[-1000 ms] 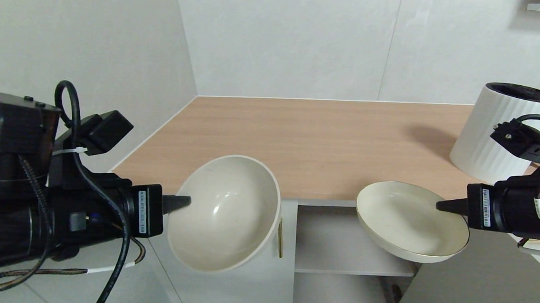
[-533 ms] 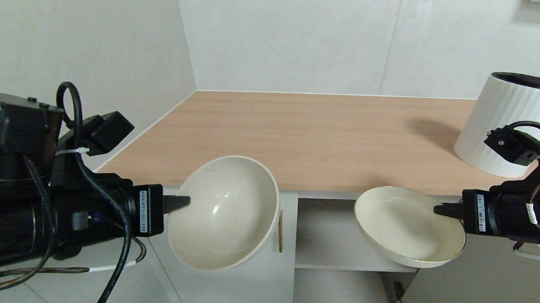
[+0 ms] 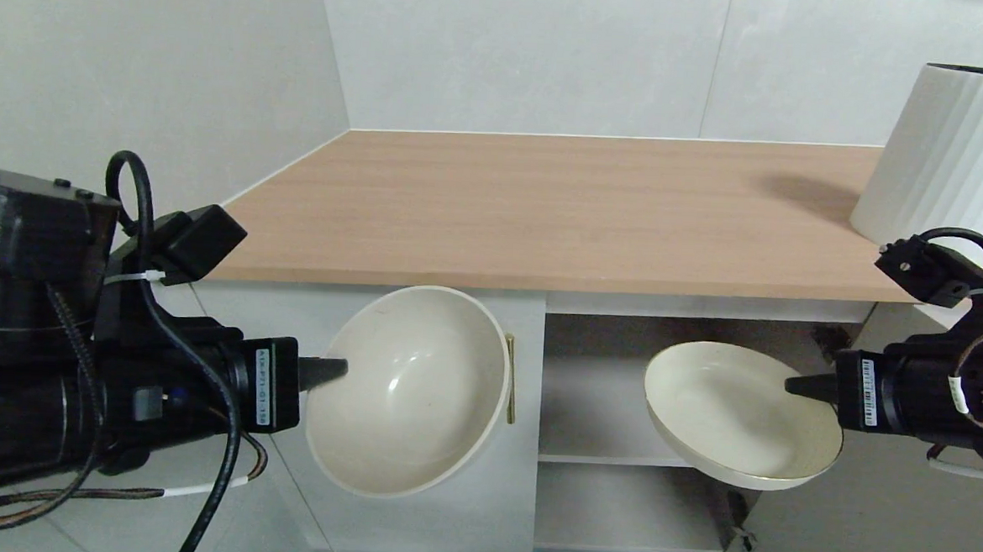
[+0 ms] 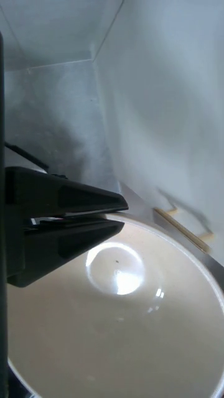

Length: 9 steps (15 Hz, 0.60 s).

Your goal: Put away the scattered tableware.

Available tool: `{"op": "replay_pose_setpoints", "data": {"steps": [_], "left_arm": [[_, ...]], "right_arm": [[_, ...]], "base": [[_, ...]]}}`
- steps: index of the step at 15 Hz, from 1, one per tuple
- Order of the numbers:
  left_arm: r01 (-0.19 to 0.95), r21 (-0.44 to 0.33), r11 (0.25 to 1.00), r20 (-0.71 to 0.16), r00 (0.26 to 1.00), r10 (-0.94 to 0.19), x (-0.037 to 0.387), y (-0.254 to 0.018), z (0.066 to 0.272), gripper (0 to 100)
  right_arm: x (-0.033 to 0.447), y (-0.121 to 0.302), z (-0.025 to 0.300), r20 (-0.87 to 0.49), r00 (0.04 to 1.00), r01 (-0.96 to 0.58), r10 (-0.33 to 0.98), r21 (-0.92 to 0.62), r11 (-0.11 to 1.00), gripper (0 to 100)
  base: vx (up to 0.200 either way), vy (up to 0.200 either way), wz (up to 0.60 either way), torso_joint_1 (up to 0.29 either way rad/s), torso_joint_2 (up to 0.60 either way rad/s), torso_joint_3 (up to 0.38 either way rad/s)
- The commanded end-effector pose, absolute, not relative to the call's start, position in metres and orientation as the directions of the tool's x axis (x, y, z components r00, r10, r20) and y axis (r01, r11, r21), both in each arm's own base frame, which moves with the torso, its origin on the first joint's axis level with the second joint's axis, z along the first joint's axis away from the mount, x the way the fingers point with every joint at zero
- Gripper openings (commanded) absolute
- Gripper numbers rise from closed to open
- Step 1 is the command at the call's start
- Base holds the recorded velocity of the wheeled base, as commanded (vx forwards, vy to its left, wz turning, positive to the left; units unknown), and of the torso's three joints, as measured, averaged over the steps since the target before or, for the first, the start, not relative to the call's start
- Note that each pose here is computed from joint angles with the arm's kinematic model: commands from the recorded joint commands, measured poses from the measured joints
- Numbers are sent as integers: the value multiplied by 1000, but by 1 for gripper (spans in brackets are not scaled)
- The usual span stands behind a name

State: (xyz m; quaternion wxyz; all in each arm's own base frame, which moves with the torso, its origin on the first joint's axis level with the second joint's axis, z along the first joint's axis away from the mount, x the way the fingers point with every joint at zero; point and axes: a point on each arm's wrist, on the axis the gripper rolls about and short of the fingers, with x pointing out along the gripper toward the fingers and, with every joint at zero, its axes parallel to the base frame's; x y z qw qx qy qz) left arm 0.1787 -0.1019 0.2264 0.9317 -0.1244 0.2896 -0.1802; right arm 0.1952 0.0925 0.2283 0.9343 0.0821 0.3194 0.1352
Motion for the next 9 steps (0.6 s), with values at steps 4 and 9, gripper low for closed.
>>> {"op": "replay_pose_setpoints", "data": {"steps": [4,9], "left_arm": [[259,-334,906,-506,762,-404,181,-103,224,0],[258,-333,907,-509,761,-403,180,-103,223,0]], "right_arm": [[197,93,225,-586,752,-202,302,231,952,0],[198,94,223,-592,748,-204,300,225,953,0]], "base": [[0,0,0,-120,456,336],[0,0,0,-38,185,141]]}}
